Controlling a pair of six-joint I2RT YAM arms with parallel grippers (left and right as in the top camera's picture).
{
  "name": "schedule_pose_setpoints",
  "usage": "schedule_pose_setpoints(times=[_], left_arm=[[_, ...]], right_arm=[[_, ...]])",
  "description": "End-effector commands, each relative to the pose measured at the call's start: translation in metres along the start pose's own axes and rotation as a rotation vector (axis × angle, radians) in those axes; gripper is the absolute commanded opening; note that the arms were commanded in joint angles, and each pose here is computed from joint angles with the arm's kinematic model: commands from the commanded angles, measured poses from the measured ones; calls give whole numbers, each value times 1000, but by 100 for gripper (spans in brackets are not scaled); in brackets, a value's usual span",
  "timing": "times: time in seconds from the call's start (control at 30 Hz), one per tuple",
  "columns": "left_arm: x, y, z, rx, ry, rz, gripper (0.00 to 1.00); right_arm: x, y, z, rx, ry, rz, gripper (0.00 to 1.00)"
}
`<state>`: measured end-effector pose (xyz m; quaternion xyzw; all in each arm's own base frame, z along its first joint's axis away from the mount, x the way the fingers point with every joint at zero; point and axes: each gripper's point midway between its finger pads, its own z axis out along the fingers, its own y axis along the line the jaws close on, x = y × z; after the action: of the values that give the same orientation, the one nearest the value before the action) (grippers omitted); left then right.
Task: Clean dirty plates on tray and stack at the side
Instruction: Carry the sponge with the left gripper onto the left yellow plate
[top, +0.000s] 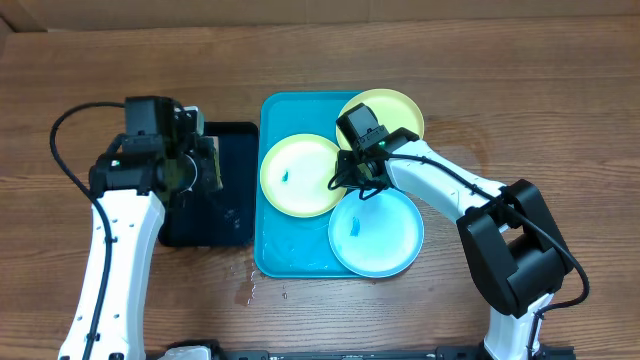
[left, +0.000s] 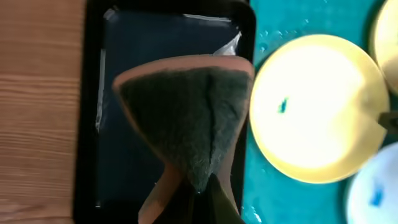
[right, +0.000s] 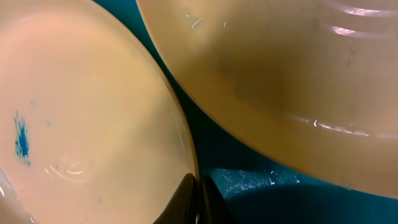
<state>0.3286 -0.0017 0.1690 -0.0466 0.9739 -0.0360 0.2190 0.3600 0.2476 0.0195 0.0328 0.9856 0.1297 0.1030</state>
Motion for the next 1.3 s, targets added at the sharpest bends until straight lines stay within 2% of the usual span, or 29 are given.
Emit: schedule_pose_setpoints(times=[0.0,0.17,0.47,0.93,1.1,1.27], left_arm=[[-27,8,-25,-128,-116,3,4],[-30,-10,-21,-81,-124,14,4],[-21,-22,3,-15,-39,-51,4],[-10,-19,18,-32,34,-62,4],[-21,-2,14,-138,-16,-44,4],[-46,-10,-11,-107,-74,-46,4]], right_arm=[[-2,2,-4,-9,-2,5,4],[1,0,-4,1,10,6,4],[0,-2,-8,8,13,8,4],[-10,-1,-11,0,-21,70,4],[-2,-7,-10,23,9,60,4],[1,-9,-8,29,16,61,4]])
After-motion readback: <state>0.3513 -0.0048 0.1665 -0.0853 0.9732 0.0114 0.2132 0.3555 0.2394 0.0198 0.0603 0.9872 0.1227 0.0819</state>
